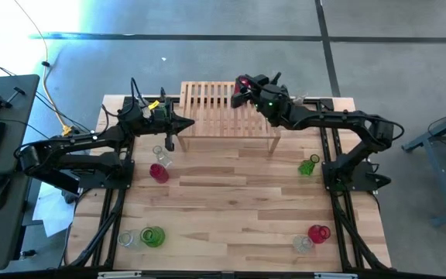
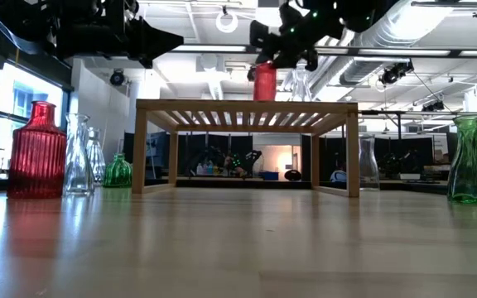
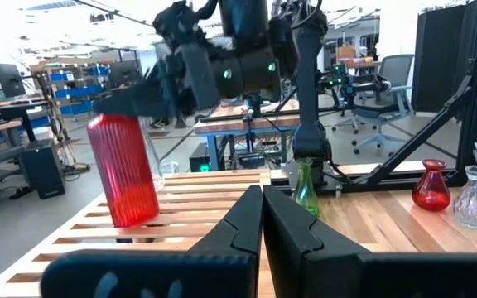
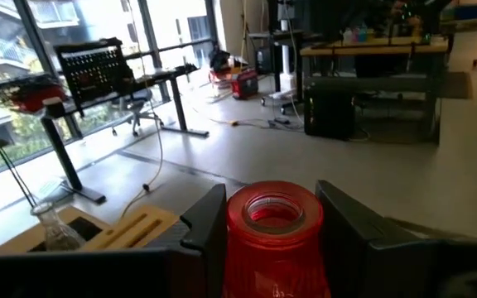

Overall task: Sort vases onto shelf
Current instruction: Put the red vase on the shelf

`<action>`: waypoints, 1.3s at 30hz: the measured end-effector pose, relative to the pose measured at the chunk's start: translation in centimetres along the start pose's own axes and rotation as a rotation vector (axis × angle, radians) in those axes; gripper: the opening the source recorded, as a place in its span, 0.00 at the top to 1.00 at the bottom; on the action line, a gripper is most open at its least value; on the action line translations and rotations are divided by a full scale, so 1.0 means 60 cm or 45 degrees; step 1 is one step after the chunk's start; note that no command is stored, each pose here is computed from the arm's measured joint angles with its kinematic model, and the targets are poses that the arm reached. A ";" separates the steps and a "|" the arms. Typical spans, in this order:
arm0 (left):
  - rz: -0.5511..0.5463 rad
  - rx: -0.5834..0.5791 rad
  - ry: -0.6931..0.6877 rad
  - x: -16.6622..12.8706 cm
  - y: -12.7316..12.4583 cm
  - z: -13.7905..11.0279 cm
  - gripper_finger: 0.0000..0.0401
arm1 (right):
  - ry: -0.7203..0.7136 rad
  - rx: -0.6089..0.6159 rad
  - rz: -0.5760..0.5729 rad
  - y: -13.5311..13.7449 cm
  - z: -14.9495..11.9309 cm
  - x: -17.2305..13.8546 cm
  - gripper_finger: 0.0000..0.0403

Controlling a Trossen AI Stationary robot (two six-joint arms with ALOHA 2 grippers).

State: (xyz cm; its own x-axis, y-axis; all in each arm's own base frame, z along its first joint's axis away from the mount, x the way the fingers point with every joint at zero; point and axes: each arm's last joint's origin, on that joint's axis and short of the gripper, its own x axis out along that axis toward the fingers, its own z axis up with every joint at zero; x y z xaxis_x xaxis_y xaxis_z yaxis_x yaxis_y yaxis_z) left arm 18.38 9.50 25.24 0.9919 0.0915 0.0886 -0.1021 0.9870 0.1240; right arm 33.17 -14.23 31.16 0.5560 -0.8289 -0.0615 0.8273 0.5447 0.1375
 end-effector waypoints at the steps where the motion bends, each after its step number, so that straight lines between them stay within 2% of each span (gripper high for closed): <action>1: 0.000 0.000 0.000 0.000 0.000 0.000 0.99 | 0.007 -0.002 -0.005 0.001 -0.005 0.005 0.71; 13: 0.000 -0.002 0.003 0.000 0.000 0.000 0.99 | 0.015 -0.061 -0.145 0.010 -0.005 0.026 0.71; 21: 0.000 -0.003 0.003 0.000 0.000 0.000 0.99 | 0.018 -0.066 -0.166 0.004 -0.005 0.030 0.71; 32: 0.000 -0.004 0.003 0.000 0.000 0.000 0.99 | 0.037 -0.078 -0.169 -0.001 -0.005 0.032 0.63; 39: 0.000 -0.006 0.003 0.000 0.000 0.000 0.99 | 0.045 -0.089 -0.183 -0.002 -0.007 0.032 0.53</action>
State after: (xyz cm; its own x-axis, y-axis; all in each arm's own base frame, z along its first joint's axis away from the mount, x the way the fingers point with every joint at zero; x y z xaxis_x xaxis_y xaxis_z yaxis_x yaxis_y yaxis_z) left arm 18.38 9.50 25.21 0.9921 0.0916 0.0858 -0.1016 0.9876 0.1197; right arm 34.16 -15.84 30.61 0.4326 -0.8948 -0.1108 0.9016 0.4290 0.0555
